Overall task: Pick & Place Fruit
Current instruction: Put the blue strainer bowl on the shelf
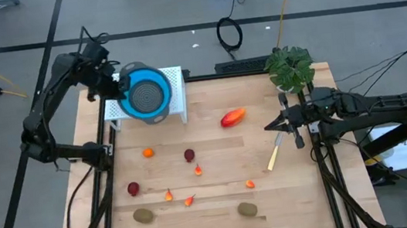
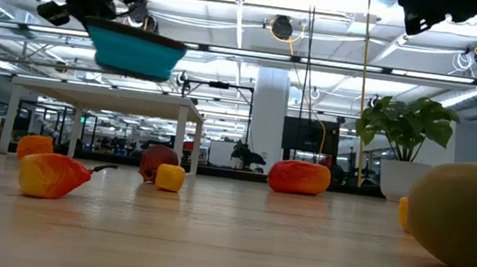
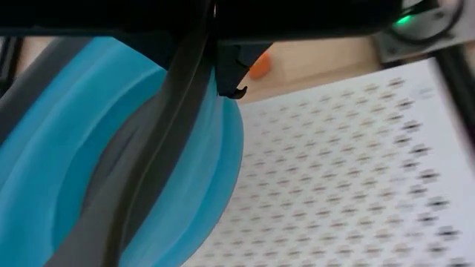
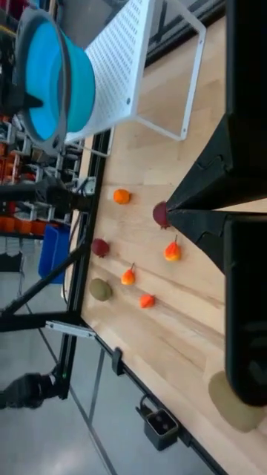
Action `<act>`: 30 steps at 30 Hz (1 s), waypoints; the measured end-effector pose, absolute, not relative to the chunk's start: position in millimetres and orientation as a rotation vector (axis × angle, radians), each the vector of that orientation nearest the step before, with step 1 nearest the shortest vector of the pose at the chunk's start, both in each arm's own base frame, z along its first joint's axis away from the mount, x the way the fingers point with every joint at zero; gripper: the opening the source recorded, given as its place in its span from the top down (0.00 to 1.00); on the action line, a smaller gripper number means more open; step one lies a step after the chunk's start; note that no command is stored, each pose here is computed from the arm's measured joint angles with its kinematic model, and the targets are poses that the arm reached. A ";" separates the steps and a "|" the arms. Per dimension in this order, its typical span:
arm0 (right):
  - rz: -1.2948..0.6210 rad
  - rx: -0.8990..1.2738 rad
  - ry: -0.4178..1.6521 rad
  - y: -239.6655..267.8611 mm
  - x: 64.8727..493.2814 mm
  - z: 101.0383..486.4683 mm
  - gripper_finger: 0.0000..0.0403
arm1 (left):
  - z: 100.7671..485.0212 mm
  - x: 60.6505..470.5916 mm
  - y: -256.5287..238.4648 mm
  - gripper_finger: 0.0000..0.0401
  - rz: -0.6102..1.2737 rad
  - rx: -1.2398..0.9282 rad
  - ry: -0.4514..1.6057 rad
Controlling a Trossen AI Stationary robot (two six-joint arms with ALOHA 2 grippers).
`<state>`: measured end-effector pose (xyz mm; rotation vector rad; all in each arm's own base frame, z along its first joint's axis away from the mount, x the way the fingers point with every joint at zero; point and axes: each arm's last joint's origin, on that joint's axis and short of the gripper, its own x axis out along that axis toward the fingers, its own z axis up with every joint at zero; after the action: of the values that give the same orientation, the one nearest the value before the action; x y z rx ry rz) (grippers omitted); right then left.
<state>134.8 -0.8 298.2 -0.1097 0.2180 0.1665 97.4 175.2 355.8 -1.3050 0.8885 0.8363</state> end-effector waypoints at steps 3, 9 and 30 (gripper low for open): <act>0.207 -0.103 0.229 0.4 135.2 293.2 1.00 | 354.9 84.9 176.3 1.00 0.855 -1.335 0.907; 0.207 -0.101 0.240 0.4 134.5 287.6 1.00 | 354.4 69.1 181.0 1.00 0.881 -1.325 0.903; 0.206 -0.104 0.240 0.3 134.0 287.6 1.00 | 351.4 68.7 190.7 1.00 1.094 -1.368 0.860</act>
<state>134.0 0.3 287.6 -0.1042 0.2400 0.2059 68.7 190.7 351.4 -1.3677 0.8600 1.0939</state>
